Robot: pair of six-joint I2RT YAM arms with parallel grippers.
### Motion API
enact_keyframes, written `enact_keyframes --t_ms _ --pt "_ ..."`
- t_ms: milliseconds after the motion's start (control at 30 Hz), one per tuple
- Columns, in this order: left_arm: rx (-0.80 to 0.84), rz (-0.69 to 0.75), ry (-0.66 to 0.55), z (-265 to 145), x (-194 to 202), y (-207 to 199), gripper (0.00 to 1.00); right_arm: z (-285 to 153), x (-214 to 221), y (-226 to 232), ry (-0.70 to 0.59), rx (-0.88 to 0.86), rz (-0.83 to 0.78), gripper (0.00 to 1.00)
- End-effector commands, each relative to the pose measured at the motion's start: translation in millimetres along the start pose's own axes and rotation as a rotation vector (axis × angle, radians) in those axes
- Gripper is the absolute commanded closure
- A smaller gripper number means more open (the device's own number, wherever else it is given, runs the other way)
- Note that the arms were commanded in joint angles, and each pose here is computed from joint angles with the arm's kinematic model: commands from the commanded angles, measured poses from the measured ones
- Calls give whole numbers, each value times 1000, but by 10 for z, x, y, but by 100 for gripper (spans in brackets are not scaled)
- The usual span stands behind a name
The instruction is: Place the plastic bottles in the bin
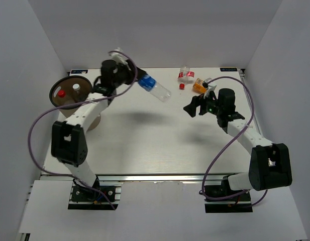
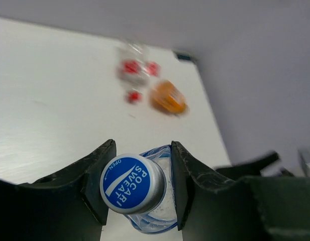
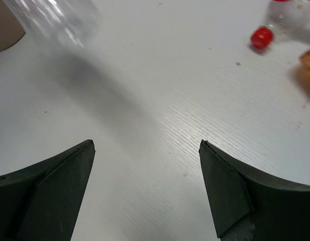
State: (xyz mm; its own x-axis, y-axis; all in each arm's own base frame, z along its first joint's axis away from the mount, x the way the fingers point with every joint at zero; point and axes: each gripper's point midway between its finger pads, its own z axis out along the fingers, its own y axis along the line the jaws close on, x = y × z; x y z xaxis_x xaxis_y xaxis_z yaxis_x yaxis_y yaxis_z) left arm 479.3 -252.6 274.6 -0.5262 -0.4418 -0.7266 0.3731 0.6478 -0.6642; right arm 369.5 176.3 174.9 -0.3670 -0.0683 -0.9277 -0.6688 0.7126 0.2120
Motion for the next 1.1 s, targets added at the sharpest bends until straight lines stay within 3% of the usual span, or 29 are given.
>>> enact_keyframes --t_ms 0,233,367,500,600,833,1067 --pt "-224 213 -300 -945 -1154 -111 100 -55 -117 -333 -39 160 46 11" --pt "-757 310 -652 -2390 -1901 96 100 -68 -25 -525 -26 242 83 11" --pt "-1009 320 -723 -2845 -2073 295 100 -56 -5 -596 -17 270 94 11" --pt "-1377 338 -793 -3427 -2145 518 100 -75 79 -702 11 323 99 11" --pt "-1406 349 -791 -3571 -2204 546 100 -51 125 -726 21 325 110 11" --pt "-1484 328 -645 -3530 -2072 785 100 25 209 -741 54 306 136 11" --pt "-1477 320 -584 -3437 -1885 964 100 56 241 -760 69 305 143 11"
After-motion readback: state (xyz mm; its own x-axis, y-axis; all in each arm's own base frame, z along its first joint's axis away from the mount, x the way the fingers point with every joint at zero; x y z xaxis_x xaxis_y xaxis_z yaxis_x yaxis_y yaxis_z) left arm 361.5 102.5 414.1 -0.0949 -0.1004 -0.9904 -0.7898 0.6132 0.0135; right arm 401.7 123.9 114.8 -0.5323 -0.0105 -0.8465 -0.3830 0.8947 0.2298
